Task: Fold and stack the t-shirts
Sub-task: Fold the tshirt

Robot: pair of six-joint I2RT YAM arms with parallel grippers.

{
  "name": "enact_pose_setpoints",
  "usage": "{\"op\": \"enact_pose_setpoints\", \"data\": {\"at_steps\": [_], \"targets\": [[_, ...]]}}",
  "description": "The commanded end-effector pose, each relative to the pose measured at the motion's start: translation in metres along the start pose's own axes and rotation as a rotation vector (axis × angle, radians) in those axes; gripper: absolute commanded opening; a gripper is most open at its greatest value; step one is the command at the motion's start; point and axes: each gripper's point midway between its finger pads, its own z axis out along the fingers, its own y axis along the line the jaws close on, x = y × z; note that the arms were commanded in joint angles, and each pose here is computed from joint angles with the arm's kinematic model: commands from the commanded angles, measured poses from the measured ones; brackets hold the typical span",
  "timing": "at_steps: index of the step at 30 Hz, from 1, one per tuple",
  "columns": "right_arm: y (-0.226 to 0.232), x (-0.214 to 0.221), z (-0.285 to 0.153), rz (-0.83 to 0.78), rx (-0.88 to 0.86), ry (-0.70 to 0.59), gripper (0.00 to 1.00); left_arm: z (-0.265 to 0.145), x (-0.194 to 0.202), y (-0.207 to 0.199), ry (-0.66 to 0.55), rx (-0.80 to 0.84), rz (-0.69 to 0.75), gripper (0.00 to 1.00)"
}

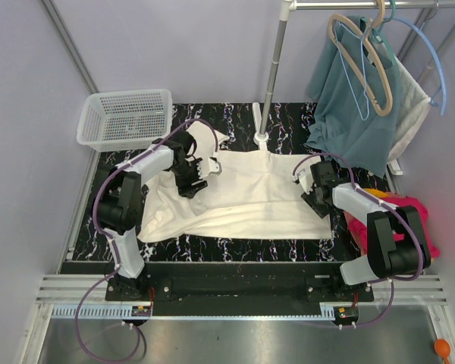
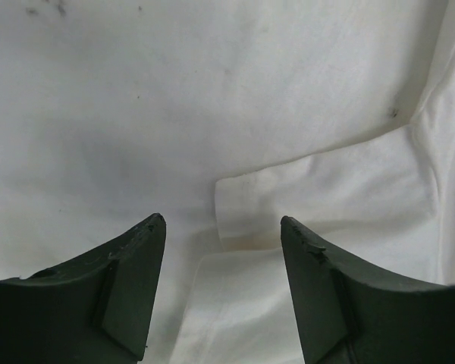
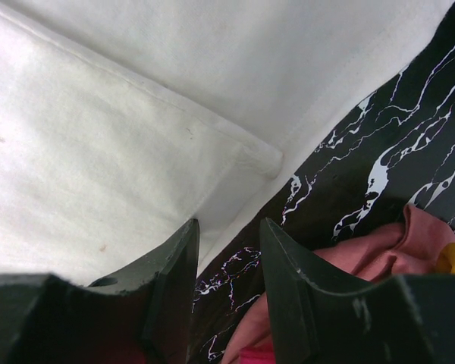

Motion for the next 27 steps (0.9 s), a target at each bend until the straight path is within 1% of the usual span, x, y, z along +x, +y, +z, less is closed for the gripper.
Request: {"op": "enact_pose_setpoints", "data": {"at_steps": [1, 8, 13, 18, 24, 27], "targets": [[0.009, 0.009, 0.010, -0.011, -0.011, 0.018, 0.46, -0.003, -0.005, 0.011, -0.012, -0.051, 0.008, 0.65], [0.012, 0.012, 0.015, -0.008, -0.015, 0.023, 0.46, -0.007, 0.009, 0.014, 0.045, -0.090, 0.012, 0.63], [0.012, 0.014, 0.017, -0.010, -0.011, 0.027, 0.46, -0.019, 0.010, 0.008, 0.032, -0.112, 0.010, 0.63], [0.013, 0.015, 0.019, -0.010, -0.012, 0.029, 0.46, -0.039, 0.004, 0.004, -0.003, -0.170, 0.013, 0.65], [0.014, 0.023, 0.021, -0.020, -0.002, 0.049, 0.45, -0.060, 0.008, 0.000, 0.007, -0.238, 0.027, 0.67], [0.013, 0.024, 0.018, -0.021, 0.005, 0.041, 0.45, -0.063, 0.019, -0.004, 0.040, -0.258, 0.043, 0.67]]}}
